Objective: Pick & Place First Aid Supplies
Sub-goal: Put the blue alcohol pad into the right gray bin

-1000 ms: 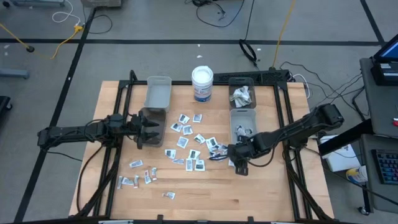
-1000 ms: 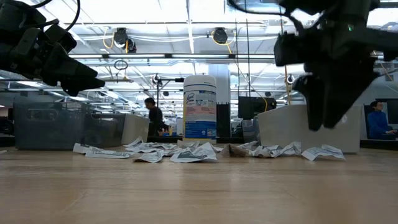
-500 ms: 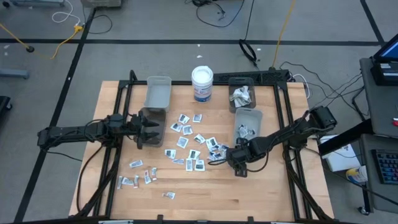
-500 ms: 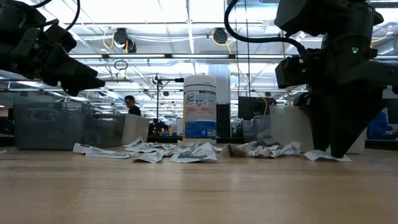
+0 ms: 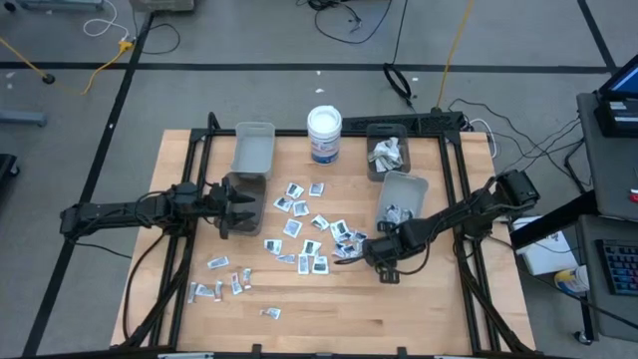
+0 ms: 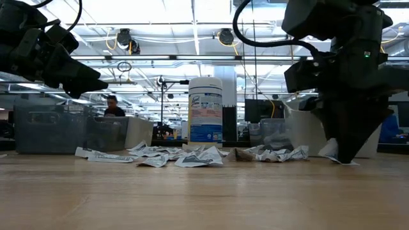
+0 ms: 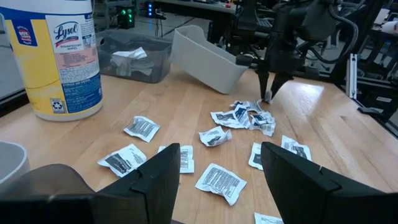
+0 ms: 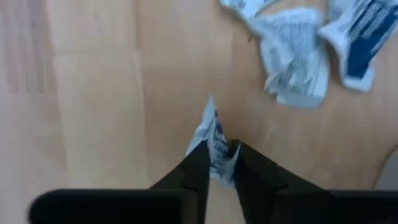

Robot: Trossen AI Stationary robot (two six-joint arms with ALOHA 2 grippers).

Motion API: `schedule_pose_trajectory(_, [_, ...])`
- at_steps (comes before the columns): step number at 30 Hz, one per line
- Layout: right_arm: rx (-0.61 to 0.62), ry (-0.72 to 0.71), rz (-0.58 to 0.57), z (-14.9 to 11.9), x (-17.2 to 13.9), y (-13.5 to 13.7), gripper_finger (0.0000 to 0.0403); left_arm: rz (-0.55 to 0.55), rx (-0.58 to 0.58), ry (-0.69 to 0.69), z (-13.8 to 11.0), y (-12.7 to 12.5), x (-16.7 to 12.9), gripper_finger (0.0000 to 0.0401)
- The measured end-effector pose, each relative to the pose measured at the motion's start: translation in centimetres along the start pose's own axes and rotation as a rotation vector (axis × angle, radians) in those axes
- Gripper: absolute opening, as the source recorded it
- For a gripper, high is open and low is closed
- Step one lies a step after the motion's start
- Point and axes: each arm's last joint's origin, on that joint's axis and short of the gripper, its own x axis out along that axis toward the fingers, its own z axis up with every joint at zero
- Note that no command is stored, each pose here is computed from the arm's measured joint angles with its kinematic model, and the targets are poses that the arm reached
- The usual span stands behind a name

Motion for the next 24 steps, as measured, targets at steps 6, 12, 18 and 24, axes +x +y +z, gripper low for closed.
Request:
schedule_pose_trajectory(6, [-0.003, 0.059, 0.018, 0.5, -2.1, 0.3, 0.0006, 0.000, -0.001, 0.000, 0.0, 0.0, 0.0, 0.0230])
schedule_pose_trajectory(12, [0.003, 0.047, 0.026, 1.4, -4.2, 0.6, 0.0007, 0.000, -0.001, 0.000, 0.0, 0.0, 0.0, 0.0230])
schedule_pose_trajectory(18, [-0.017, 0.118, -0.002, 2.1, -6.7, 0.8, 0.0005, -0.001, -0.001, -0.001, 0.0, 0.0, 0.0, 0.0230])
schedule_pose_trajectory(24, [-0.019, 0.192, -0.033, 2.7, -9.5, 0.3, 0.0003, 0.000, -0.001, -0.001, 0.0, 0.0, 0.0, 0.0230])
